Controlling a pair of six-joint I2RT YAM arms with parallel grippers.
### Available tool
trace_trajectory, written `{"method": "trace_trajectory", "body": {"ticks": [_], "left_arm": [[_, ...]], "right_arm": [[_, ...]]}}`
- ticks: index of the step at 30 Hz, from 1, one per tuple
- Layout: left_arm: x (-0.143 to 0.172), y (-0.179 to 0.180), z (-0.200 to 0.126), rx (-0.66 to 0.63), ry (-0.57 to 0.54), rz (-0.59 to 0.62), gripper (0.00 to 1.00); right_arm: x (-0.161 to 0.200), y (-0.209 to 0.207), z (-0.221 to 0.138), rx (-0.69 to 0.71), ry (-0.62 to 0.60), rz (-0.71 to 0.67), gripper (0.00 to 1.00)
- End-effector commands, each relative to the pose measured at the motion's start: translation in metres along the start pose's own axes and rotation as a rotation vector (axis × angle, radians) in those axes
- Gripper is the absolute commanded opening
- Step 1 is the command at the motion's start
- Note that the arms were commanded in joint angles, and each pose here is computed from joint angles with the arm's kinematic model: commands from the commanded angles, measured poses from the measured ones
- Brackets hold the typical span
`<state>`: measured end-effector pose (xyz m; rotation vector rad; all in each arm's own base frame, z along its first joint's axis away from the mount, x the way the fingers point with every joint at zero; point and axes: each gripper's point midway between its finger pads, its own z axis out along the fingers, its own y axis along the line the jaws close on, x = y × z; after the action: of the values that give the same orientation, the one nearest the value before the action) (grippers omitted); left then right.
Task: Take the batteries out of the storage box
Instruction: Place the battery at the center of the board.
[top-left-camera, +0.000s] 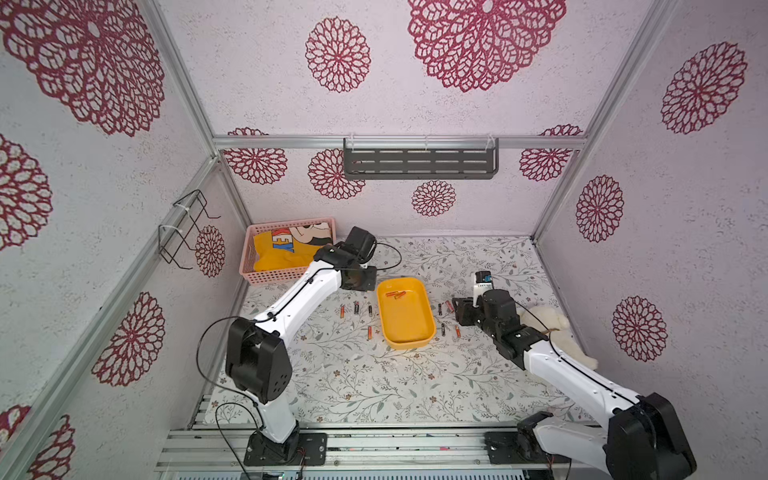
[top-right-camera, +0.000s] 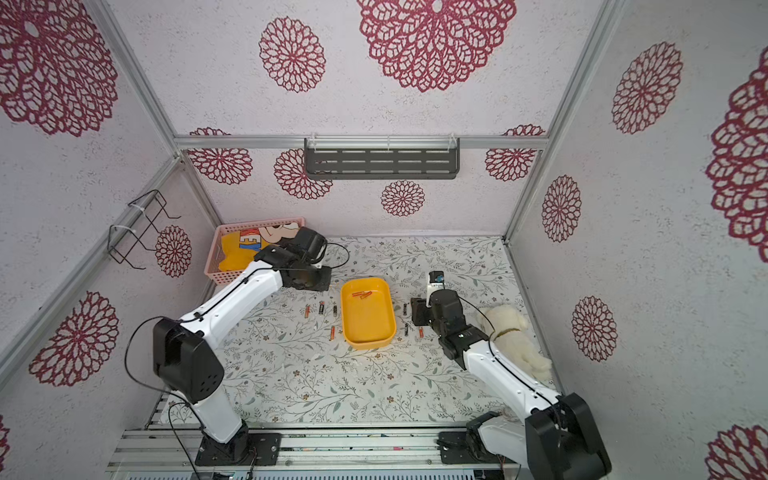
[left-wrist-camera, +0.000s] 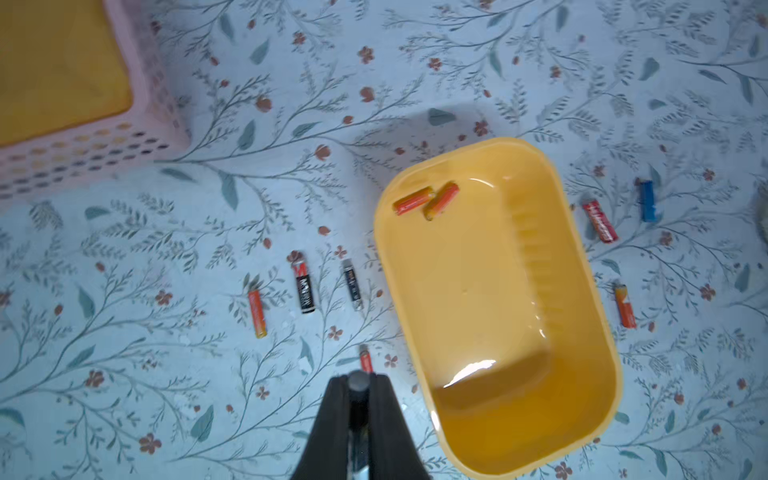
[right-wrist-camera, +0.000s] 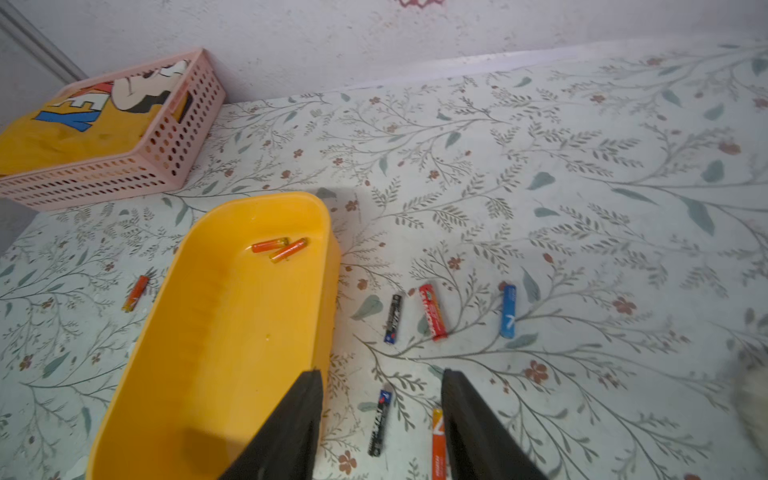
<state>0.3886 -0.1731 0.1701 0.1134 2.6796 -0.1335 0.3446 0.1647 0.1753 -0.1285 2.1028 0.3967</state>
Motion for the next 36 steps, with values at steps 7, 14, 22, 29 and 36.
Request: {"method": "trace_trajectory", "body": {"ticks": [7,14,22,29,36], "left_arm": [[0.078,0.017,0.057,-0.033,0.147,-0.150,0.00],[0.097,0.020,0.092,-0.049,0.197,-0.177,0.00],[0.109,0.024,0.110,-0.077,0.236,-0.174,0.02],[0.119,0.025,0.123,-0.098,0.275,-0.161,0.07],[0.116,0.031,0.119,-0.130,0.265,-0.142,0.32]], "right_arm": [[-0.007,0.045,0.029,-0.077,0.078,-0.074,0.52],[-0.003,0.071,0.051,-0.078,0.167,-0.096,0.50],[0.002,0.074,0.062,-0.056,0.199,-0.094,0.49],[0.006,0.077,0.068,-0.064,0.218,-0.084,0.49],[0.007,0.088,0.074,-0.081,0.243,-0.065,0.50]]}}
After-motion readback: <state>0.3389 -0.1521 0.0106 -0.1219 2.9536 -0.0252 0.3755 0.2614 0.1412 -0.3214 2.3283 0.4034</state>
